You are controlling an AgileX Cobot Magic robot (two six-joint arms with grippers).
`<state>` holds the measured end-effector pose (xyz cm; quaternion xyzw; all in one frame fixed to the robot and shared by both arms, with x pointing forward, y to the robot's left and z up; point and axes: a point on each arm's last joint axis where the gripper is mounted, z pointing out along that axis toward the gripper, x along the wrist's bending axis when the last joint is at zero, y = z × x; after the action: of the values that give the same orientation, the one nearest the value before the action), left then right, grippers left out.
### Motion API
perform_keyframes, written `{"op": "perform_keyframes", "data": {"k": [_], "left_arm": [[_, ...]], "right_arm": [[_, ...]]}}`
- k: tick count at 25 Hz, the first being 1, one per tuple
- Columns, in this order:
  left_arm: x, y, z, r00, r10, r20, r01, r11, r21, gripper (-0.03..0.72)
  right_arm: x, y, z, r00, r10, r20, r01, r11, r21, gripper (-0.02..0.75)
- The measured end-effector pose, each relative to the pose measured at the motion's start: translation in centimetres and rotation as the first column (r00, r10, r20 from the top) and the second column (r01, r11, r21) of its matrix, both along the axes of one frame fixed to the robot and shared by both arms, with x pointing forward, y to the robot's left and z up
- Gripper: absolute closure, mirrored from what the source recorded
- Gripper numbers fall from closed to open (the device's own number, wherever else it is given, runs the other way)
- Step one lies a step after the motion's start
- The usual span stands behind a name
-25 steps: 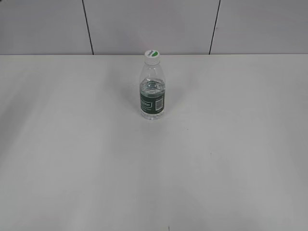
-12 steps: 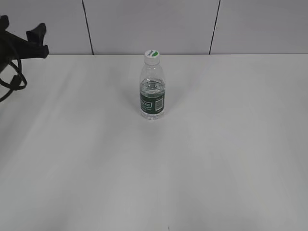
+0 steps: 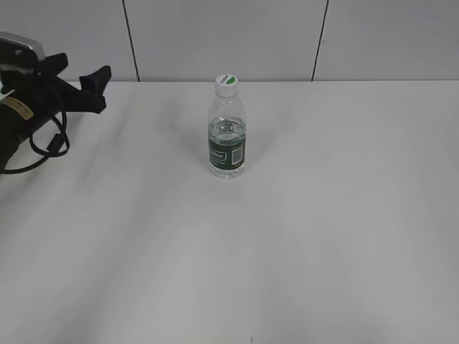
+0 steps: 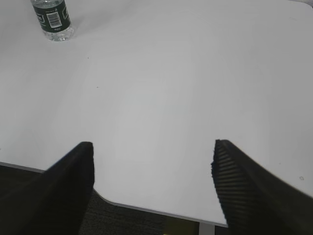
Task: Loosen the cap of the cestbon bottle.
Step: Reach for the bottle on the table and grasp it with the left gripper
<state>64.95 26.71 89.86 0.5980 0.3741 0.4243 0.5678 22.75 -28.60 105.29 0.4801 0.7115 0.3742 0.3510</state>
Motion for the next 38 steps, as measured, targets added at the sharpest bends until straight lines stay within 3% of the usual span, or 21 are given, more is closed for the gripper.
{"op": "perform_keyframes", "data": {"k": [5, 10, 15, 19, 25, 30, 38], "left_arm": [[-1.1, -1.7, -0.9, 0.966, -0.258, -0.030, 0.259, 0.964, 0.066, 0.127], [-2.6, -3.1, -1.3, 0.872, -0.484, -0.076, 0.489, 0.870, 0.067, 0.127], [-4.0, -4.2, -2.0, 0.761, -0.632, -0.145, 0.647, 0.756, 0.102, 0.127], [-4.5, -5.4, -3.0, 0.718, -0.675, -0.171, 0.694, 0.715, 0.091, 0.127], [-4.8, -6.2, -3.5, 0.694, -0.696, -0.183, 0.716, 0.693, 0.079, 0.127], [-4.9, -6.7, -3.5, 0.689, -0.693, -0.211, 0.708, 0.706, -0.007, 0.127], [-4.7, -10.6, -3.4, 0.741, -0.633, -0.223, 0.641, 0.766, -0.046, 0.127]], "right_arm": [[0.0, 0.0, 0.0, 1.000, 0.000, 0.000, 0.000, 1.000, 0.000, 0.166], [0.0, 0.0, 0.0, 1.000, 0.000, 0.000, 0.000, 1.000, 0.000, 0.166], [0.0, 0.0, 0.0, 1.000, 0.000, 0.000, 0.000, 1.000, 0.000, 0.166], [0.0, 0.0, 0.0, 1.000, 0.000, 0.000, 0.000, 1.000, 0.000, 0.166], [0.0, 0.0, 0.0, 1.000, 0.000, 0.000, 0.000, 1.000, 0.000, 0.166], [0.0, 0.0, 0.0, 1.000, 0.000, 0.000, 0.000, 1.000, 0.000, 0.166], [0.0, 0.0, 0.0, 1.000, 0.000, 0.000, 0.000, 1.000, 0.000, 0.166]]}}
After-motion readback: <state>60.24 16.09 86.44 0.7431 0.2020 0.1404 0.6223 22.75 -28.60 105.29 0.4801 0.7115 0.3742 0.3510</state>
